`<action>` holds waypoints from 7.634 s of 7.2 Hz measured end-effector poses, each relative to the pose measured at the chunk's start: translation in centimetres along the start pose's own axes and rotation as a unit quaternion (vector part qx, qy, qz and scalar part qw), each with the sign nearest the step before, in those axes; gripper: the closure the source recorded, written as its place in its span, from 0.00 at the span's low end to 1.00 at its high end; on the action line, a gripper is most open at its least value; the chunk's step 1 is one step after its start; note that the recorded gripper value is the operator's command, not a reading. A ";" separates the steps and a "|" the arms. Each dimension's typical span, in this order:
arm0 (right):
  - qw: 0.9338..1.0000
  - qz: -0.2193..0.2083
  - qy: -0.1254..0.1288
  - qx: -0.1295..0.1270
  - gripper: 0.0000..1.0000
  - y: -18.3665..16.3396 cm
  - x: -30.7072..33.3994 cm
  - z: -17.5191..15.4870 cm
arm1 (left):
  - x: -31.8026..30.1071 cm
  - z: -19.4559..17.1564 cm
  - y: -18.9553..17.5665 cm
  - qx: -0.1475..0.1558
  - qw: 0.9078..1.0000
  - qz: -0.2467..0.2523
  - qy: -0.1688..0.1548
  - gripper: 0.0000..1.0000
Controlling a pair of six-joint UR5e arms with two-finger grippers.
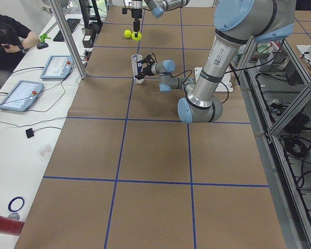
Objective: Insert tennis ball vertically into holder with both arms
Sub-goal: 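Carry the yellow ball with the right gripper above the can's open top, then lower the ball into the can's opening with the right gripper, then open the right gripper to release the ball into the can, then move the right gripper over to the second yellow ball on the table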
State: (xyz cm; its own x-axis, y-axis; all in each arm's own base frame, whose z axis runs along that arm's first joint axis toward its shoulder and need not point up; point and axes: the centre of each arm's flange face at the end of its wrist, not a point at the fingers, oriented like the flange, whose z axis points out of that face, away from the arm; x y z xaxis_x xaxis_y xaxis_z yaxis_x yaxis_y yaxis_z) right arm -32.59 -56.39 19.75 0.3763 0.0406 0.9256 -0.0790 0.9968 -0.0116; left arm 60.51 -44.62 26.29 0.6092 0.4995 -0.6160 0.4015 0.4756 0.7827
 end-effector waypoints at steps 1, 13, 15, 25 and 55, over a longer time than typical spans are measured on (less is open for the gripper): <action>1.000 0.007 -0.010 0.002 1.00 0.4 -1.7 -0.6 | 0.0 0.1 0.0 0.000 1.000 0.000 -0.002 0.01; 0.999 0.024 -0.046 -0.009 1.00 4.3 -11.8 1.0 | 0.9 0.8 -0.3 0.015 1.000 -0.007 0.006 0.02; 0.999 0.026 -0.036 0.003 1.00 3.7 -12.7 2.6 | 0.9 0.9 -0.2 0.014 1.000 -0.006 0.005 0.10; 0.999 0.033 -0.020 0.021 1.00 0.4 -15.2 5.3 | 0.8 0.9 -0.3 0.015 1.000 -0.004 0.005 0.26; 0.959 -0.174 0.216 0.049 0.02 -18.0 31.6 -2.6 | -0.2 1.1 -1.3 0.021 1.000 -0.001 -0.001 0.01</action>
State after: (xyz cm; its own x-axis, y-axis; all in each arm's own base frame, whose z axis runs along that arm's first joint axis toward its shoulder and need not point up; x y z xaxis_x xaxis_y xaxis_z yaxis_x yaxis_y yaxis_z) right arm -16.90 -72.91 48.19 0.7417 -0.2481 0.6232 0.0430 0.9448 0.3249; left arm 60.61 -46.17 25.49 0.6104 0.4967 -0.6171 0.4309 0.4455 0.7848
